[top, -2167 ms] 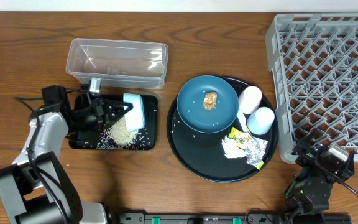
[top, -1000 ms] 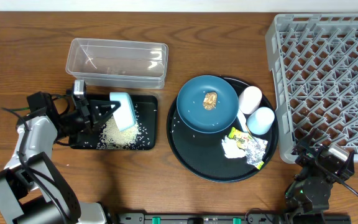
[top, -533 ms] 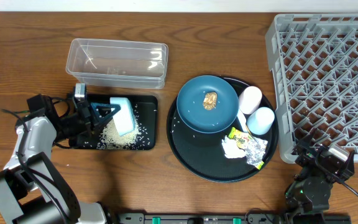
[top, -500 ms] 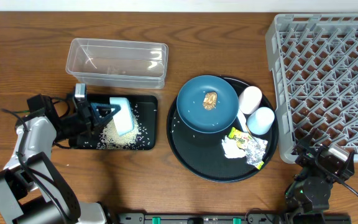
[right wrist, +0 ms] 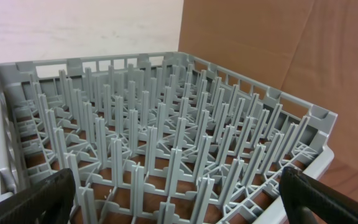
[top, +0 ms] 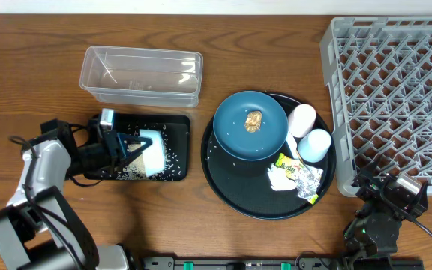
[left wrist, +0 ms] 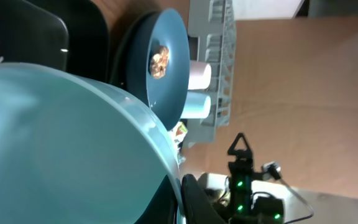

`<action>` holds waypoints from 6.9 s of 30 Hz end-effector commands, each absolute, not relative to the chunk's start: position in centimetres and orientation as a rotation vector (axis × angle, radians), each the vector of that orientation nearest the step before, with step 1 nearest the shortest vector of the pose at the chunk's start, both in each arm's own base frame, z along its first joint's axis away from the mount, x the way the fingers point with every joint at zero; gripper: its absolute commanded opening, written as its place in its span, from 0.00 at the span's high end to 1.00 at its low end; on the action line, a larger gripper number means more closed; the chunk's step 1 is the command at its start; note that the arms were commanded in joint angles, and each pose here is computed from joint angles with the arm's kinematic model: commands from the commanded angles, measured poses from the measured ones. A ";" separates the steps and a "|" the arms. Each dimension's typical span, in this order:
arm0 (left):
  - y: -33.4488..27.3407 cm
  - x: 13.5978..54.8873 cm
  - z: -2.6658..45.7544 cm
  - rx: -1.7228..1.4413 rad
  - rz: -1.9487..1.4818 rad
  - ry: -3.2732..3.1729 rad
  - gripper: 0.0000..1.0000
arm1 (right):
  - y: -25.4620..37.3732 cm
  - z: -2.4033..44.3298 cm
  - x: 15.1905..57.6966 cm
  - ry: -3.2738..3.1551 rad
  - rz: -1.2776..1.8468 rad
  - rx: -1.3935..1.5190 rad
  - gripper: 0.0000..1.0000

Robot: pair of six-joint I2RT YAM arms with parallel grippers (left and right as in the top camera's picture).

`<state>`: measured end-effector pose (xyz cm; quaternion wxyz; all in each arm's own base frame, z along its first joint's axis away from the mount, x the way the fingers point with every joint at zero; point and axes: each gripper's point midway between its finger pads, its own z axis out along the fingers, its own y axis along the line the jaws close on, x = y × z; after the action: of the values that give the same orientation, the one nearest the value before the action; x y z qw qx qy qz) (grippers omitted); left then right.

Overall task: Sort waste into correct bins and load items into the dishwasher rack
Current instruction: 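Carry the empty bowl back and set it on the round tray, then grasp the rim of the teal plate with the left gripper, then lift the teal plate and move it over the black tray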

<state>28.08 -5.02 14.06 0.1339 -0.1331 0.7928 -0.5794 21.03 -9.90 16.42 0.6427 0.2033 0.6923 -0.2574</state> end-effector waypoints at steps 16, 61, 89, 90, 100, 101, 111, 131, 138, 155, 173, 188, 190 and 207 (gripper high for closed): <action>-14.4 21.4 18.4 0.332 -1.142 2.538 0.94 | -10.0 16.3 20.9 1.582 -0.601 0.466 0.01; -32.3 16.0 7.4 0.475 -0.636 2.752 0.83 | -10.0 16.3 20.9 1.582 -0.601 0.466 0.01; -25.1 24.3 14.3 0.234 -0.417 2.525 0.47 | -10.0 16.3 20.9 1.582 -0.601 0.466 0.01; -24.3 25.2 14.2 0.185 -0.404 2.527 0.44 | -10.0 16.3 20.9 1.582 -0.601 0.466 0.01; -25.9 26.6 18.1 0.641 -0.698 2.412 0.40 | -10.0 16.3 20.9 1.582 -0.602 0.466 0.01; -26.5 26.5 18.4 0.697 -0.689 2.377 0.40 | -10.0 16.3 20.9 1.582 -0.602 0.466 0.01; -32.4 28.4 15.5 0.757 -0.636 2.275 0.31 | -10.0 16.3 20.9 1.582 -0.602 0.466 0.01; -34.3 28.9 5.4 0.944 -0.328 2.327 0.31 | -10.0 16.3 20.9 1.582 -0.602 0.466 0.01; -33.9 29.6 4.4 0.933 -0.257 2.325 0.31 | -10.0 16.3 20.9 1.582 -0.602 0.466 0.01; -33.7 29.0 3.8 0.955 -0.256 2.354 0.61 | -10.0 16.3 20.9 1.582 -0.602 0.466 0.01; -34.0 29.2 5.0 0.943 -0.272 2.331 0.94 | -10.0 16.3 20.9 1.582 -0.602 0.466 0.01; -33.5 28.8 11.7 0.826 -0.364 2.269 0.94 | -10.0 16.3 20.9 1.582 -0.601 0.466 0.01; -33.3 28.7 13.7 0.776 -0.401 2.248 0.94 | -10.0 16.3 20.9 1.582 -0.602 0.466 0.01; -28.5 26.3 23.8 0.573 -0.532 2.154 0.94 | -10.0 16.3 20.9 1.582 -0.602 0.466 0.01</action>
<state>25.69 -29.26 21.19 0.3900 0.2615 0.8608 -0.1964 21.00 -9.93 16.42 0.6424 0.2042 0.6920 -0.2583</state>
